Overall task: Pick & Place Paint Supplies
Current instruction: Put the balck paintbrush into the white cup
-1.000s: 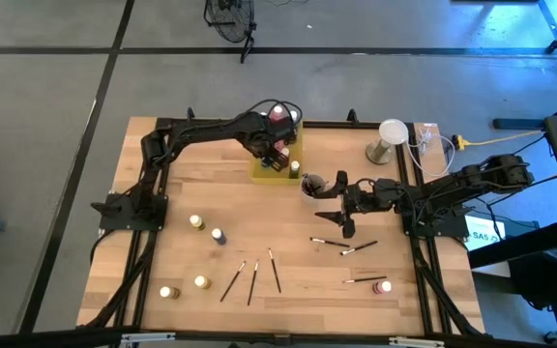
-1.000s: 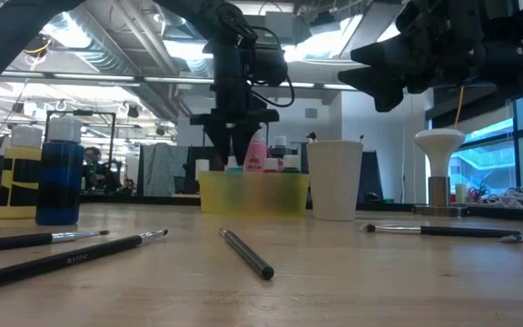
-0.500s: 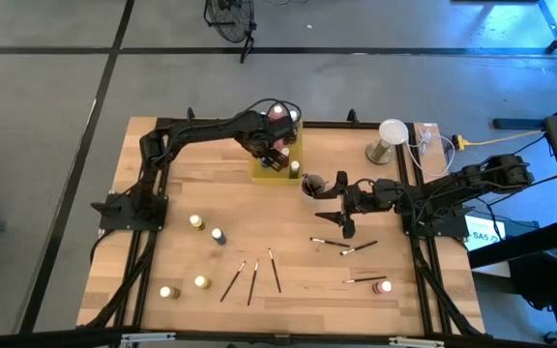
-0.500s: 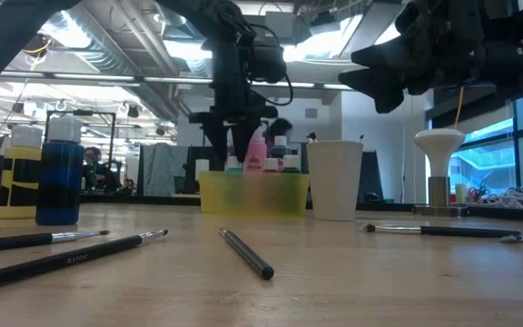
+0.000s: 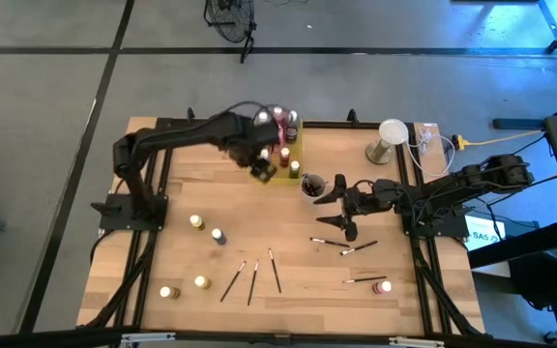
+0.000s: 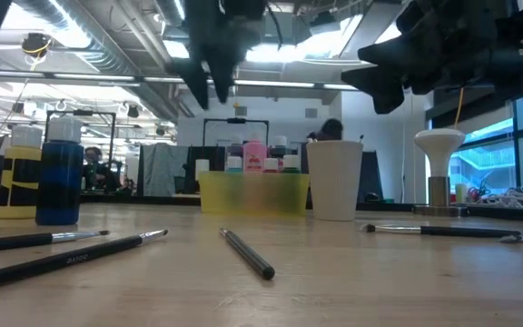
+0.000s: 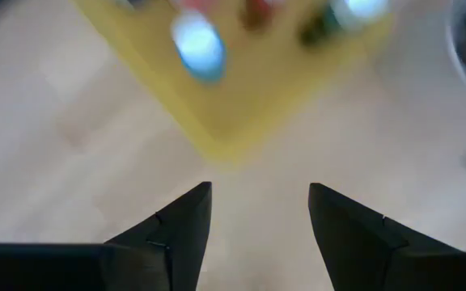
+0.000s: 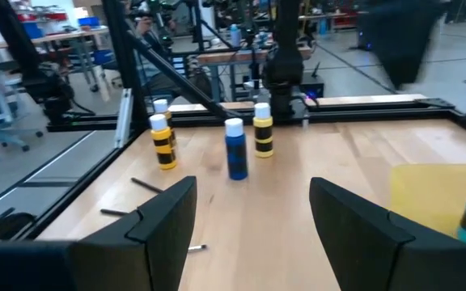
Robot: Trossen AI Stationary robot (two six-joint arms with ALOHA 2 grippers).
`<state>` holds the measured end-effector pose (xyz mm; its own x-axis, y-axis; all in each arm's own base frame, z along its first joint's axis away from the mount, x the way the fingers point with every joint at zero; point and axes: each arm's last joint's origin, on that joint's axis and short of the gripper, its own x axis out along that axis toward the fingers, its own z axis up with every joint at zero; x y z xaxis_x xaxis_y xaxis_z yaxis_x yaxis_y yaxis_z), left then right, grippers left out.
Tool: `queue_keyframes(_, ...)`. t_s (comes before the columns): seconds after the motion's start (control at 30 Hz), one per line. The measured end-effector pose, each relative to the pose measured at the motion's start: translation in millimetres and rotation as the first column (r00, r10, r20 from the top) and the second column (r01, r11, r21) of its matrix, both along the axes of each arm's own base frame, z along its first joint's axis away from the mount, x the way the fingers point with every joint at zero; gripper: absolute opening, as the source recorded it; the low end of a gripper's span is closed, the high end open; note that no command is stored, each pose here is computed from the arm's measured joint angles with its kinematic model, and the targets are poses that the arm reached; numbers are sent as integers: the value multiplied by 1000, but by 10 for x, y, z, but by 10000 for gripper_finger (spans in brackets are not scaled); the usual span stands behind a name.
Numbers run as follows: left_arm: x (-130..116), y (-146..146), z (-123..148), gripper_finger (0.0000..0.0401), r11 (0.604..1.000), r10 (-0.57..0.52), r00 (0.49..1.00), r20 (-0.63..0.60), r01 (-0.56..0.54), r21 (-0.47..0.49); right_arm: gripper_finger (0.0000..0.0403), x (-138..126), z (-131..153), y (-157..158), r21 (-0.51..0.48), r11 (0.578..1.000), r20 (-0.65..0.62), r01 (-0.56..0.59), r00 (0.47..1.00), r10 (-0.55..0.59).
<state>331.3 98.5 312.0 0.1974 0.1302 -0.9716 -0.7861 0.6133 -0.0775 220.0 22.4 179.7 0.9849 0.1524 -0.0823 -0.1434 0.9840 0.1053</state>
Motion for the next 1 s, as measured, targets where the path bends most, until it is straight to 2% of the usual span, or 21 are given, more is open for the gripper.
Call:
queue_keyframes(0.07,-26,-242,54,201,999,-28,999,-16,27,-38,242,0,0,1,0,1000,0,-5,1000,5)
queue_keyframes(0.3,-11,-1133,128,200,990,-114,993,12,115,-86,242,0,-2,1,20,1000,-5,-3,1000,3)
queue_keyframes(0.57,23,-2014,-91,200,986,-154,988,-6,154,-63,242,1,13,2,74,997,2,0,1000,0)
queue_keyframes(0.77,115,-2382,-369,200,982,-174,984,-32,171,-83,242,1,23,4,93,996,10,0,1000,-1)
queue_keyframes(1.0,214,-2594,-782,200,968,-222,962,-161,197,-157,242,1,22,3,98,995,7,1,1000,-2)
